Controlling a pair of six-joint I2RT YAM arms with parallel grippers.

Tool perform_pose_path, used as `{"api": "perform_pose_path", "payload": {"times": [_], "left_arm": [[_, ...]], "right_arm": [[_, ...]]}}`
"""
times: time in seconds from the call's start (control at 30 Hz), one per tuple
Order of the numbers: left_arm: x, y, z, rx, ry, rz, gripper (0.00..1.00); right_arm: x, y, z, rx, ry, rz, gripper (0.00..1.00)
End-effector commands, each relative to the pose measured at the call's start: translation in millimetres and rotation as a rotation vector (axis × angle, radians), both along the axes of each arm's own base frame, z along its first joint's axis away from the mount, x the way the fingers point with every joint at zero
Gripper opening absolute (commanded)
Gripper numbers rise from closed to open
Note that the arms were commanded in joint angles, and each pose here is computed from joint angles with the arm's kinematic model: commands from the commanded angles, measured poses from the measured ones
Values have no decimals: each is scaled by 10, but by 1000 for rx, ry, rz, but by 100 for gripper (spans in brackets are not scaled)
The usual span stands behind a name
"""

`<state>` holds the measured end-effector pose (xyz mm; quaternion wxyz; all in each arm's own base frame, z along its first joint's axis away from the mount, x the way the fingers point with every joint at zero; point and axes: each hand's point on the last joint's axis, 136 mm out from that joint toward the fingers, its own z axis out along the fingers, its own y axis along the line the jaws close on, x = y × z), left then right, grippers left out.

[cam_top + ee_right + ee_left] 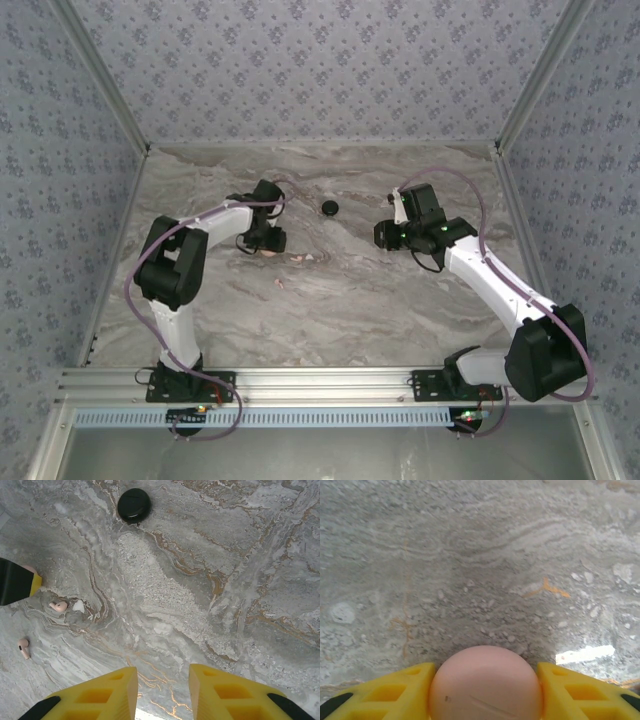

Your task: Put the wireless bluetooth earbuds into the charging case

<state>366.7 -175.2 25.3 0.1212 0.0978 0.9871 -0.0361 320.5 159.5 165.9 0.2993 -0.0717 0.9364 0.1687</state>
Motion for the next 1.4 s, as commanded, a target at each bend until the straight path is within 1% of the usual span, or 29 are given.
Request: {"api": "perform_pose_path", "payload": {"times": [0.0, 0.13, 0.17, 0.33, 0.53, 0.7, 0.9, 1.1, 1.37], "left_arm": [[-14, -83, 297, 2, -44, 9, 48], [50, -247, 532, 43, -129, -6, 49], [26, -287, 563, 53, -130, -14, 49], [31, -666, 757, 29, -168, -59, 49], [-90, -1224, 762, -64, -149, -118, 49], [-167, -1493, 627, -95, -109, -138, 49], [-236, -1629, 466, -109, -71, -150, 49], [-291, -1739, 270, -98, -37, -160, 48], [-297, -1771, 97, -90, -8, -149, 50]], "right_arm": [[-19, -49, -11, -29, 1, -12, 33], [-14, -81, -61, -27, 5, -30, 34], [-10, -96, -70, -26, 7, -37, 34], [-28, -189, -151, -38, 22, -73, 34], [-30, -349, -277, -33, 57, -133, 34], [-72, -383, -345, -28, 68, -134, 35], [-88, -373, -379, -17, 77, -121, 35], [-87, -351, -418, -6, 87, -113, 36], [-88, -333, -456, -5, 106, -104, 36]]}}
